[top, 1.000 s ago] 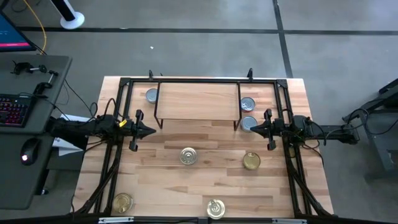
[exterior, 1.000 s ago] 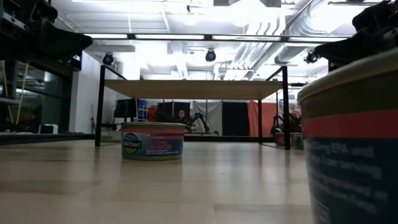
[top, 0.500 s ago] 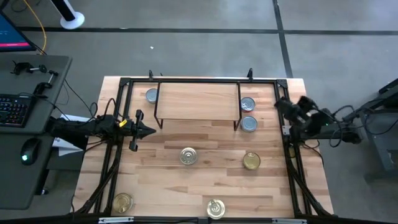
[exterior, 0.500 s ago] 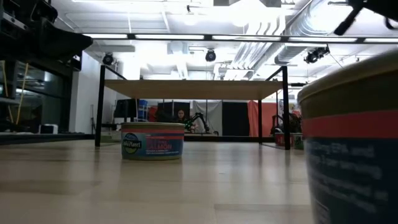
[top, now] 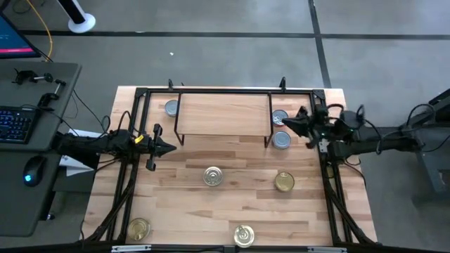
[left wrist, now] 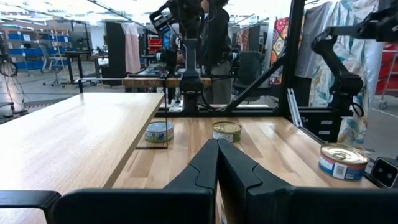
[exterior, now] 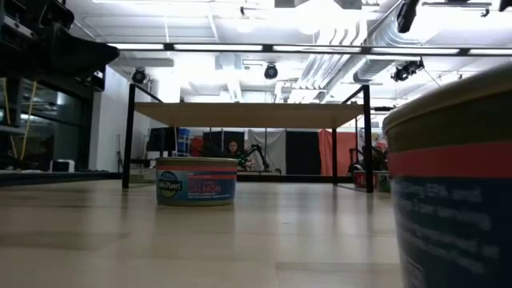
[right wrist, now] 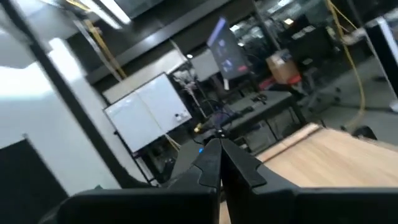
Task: Stack canned seafood by type on shelf
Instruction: Put the top blue pink tuna can on the shelf
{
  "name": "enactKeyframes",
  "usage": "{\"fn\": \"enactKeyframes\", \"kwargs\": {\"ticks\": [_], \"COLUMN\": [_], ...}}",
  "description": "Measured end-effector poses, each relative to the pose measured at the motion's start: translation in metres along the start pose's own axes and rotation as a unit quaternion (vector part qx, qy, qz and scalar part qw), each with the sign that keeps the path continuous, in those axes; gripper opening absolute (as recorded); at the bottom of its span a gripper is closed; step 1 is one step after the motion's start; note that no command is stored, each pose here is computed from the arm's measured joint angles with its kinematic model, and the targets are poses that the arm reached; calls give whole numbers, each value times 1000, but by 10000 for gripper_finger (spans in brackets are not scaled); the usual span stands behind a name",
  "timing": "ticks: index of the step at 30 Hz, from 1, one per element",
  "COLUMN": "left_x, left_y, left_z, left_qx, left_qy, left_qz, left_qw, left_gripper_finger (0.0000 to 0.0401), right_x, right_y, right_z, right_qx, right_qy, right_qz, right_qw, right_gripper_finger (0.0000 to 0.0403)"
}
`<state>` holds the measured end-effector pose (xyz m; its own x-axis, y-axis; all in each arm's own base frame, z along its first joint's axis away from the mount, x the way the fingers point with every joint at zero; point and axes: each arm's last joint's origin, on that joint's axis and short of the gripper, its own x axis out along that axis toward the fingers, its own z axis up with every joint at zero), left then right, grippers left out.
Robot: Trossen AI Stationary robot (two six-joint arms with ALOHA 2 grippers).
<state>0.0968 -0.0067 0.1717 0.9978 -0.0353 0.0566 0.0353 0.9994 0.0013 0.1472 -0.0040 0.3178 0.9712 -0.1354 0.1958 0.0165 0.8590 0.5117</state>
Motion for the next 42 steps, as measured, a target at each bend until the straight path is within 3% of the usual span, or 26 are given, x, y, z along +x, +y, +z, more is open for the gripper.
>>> {"fn": "enactKeyframes", "kwargs": {"ticks": [4, 7, 10, 14, 16, 18, 21, 25, 28, 31, 35, 42], "left_x": [0, -3, -12, -29, -32, -28, -5, 43, 83, 109, 120, 130], "left_y": [1, 0, 0, 7, 9, 10, 8, 3, -2, -6, -11, -27], "left_z": [6, 24, 48, 69, 77, 89, 111, 134, 132, 119, 101, 61], "left_qx": [22, -48, -142, -189, -223, -249, -253, -213, -159, -156, -203, -185], "left_qy": [-28, -126, -252, -393, -414, -383, -260, -117, -8, 109, 219, 287], "left_qz": [14, -8, -31, 33, 56, 67, 68, 60, 37, -3, -31, -8], "left_qw": [999, 991, 957, 899, 881, 887, 929, 968, 987, 982, 954, 940], "left_gripper_finger": [1, 1, 1, 1, 1, 1, 1, 0, 0, 0, 0, 0], "right_x": [23, 37, 50, 63, 67, 70, 70, 73, 89, 109, 130, 153], "right_y": [-2, -1, 3, 11, 14, 17, 18, 10, 4, 0, -10, -25], "right_z": [-6, -7, -5, 0, 4, 7, 10, 1, -23, -59, -101, -154], "right_qx": [19, 45, 56, 46, 32, 16, 1, 32, 84, 99, 86, 92], "right_qy": [18, 26, 30, 32, 30, 27, 37, 73, 149, 234, 298, 389], "right_qz": [-44, -62, -64, -57, -53, -50, -55, -81, -54, -44, -70, -75], "right_qw": [999, 997, 996, 997, 998, 998, 998, 993, 984, 966, 948, 913], "right_gripper_finger": [0, 0, 0, 0, 0, 0, 0, 0, 0, 0, 0, 0]}}
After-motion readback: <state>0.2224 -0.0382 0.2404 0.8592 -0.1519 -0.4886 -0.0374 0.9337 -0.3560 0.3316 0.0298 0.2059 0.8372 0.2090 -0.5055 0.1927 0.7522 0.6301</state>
